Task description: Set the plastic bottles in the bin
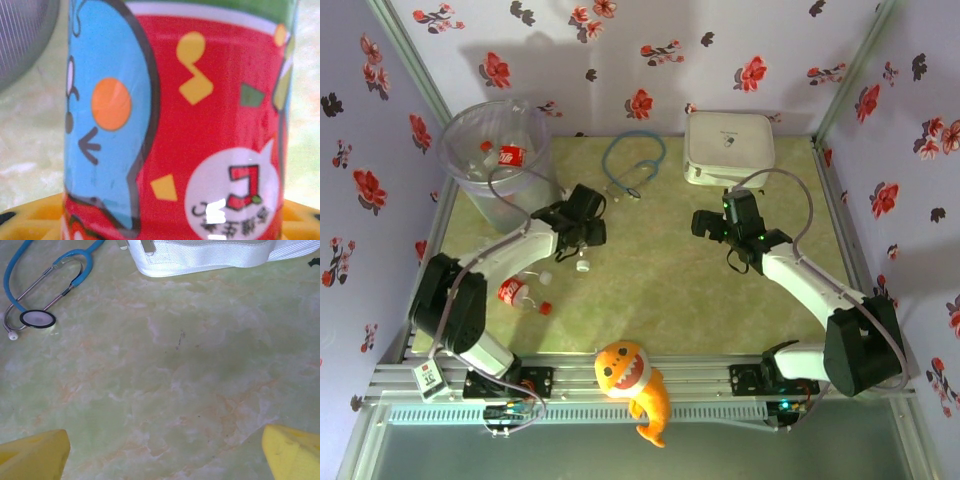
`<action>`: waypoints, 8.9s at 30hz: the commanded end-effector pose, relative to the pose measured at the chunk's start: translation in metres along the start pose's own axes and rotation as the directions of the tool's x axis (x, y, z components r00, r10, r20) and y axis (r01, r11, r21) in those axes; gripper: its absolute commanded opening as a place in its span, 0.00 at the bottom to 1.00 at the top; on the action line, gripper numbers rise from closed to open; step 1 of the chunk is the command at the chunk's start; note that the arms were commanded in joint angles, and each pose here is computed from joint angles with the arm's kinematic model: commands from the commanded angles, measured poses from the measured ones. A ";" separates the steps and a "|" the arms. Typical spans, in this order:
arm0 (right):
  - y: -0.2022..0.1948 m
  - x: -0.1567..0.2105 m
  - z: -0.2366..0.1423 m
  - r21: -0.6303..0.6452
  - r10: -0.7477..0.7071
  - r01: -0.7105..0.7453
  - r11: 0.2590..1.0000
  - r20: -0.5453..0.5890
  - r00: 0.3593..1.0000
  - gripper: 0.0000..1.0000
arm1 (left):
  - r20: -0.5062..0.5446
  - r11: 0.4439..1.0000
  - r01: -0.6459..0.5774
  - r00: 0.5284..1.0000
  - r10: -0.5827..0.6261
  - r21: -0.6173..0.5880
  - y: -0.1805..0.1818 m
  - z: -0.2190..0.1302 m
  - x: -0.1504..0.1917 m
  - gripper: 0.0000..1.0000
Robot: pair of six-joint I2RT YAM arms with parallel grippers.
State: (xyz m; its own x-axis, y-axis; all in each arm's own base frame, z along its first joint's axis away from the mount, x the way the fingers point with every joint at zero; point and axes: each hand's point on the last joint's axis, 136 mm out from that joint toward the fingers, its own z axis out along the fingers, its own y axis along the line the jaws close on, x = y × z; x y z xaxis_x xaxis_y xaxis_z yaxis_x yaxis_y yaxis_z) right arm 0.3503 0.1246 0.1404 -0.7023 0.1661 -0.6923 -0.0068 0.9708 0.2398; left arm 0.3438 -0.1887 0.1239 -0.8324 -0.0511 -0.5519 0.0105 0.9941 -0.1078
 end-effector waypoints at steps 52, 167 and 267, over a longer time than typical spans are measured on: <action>-0.017 -0.002 -0.027 0.029 -0.010 0.008 1.000 0.061 0.998 0.99 | 0.358 0.999 0.029 0.933 -0.018 -0.025 0.213 -0.060 -0.235 0.62; -0.027 -0.003 0.008 -0.021 -0.007 0.006 1.000 -0.006 1.000 0.99 | 0.502 0.764 0.645 0.661 -0.558 0.000 0.217 -0.255 -0.052 0.39; -0.022 0.000 -0.003 -0.047 0.034 -0.036 0.998 -0.030 0.999 0.99 | 0.543 0.970 0.183 0.805 -0.240 0.157 0.205 -0.114 -0.335 0.75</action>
State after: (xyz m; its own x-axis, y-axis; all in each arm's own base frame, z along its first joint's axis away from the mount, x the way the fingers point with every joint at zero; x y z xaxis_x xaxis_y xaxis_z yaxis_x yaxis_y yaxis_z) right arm 0.3484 0.1020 0.1349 -0.7209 0.1796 -0.6694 -0.0177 0.9608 0.2769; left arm 0.5452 0.0447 0.3789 -0.4122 -0.2820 -0.8663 -0.0378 0.9554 -0.2930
